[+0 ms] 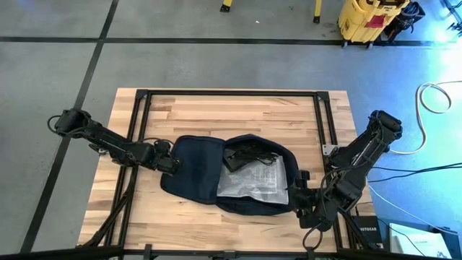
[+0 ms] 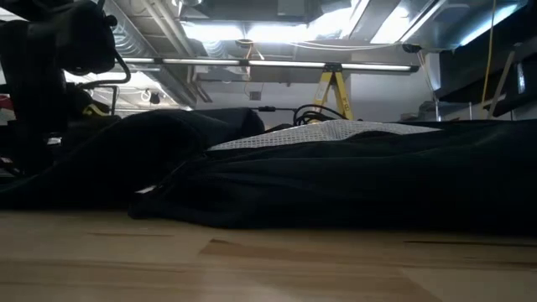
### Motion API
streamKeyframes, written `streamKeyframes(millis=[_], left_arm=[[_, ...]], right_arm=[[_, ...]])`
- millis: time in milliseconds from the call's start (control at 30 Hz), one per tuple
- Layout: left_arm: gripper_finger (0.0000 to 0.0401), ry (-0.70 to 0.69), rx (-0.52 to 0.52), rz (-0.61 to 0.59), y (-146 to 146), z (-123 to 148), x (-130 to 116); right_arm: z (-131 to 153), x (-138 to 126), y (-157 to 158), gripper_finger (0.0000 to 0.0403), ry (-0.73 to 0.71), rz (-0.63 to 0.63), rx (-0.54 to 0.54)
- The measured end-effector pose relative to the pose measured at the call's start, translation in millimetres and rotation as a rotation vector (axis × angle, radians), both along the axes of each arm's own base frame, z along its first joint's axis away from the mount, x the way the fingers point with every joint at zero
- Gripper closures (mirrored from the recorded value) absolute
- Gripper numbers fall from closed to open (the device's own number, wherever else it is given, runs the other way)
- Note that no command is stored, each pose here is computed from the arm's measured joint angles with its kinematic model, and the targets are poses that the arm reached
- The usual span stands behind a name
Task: Unpack backpack
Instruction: Close the black backpack
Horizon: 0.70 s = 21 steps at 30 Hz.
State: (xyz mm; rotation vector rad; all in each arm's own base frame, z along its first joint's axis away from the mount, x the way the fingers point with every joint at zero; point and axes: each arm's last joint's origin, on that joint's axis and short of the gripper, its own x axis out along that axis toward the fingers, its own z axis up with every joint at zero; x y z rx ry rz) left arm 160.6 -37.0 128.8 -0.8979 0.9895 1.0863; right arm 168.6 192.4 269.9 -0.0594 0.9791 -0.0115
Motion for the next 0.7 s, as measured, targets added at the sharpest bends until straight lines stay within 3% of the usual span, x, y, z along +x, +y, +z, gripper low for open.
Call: streamKeyframes(millis=[200,300,400,600,700], left_arm=[[0.0378,0.001,0.012,-0.042,-1,0,1],[0.0394,-0.005,0.017,-0.039,-1,0,1],[0.0398,-0.006,0.017,-0.047,-2,3,3],[0.04,-0.072,-0.002,-0.089,-6,20,18],[0.0401,-0.101,0.001,-0.114,-8,31,26]], right_arm=[[0,0,0,0.0127,-0.003,0.012,-0.013],[1,-4,0,0.0141,-0.063,0.03,-0.115],[1,-6,-1,0.02,-0.094,0.032,-0.173],[2,-5,-1,0.0379,-0.125,0.02,-0.19],[4,-3,0,0.039,-0.179,-0.001,-0.207]])
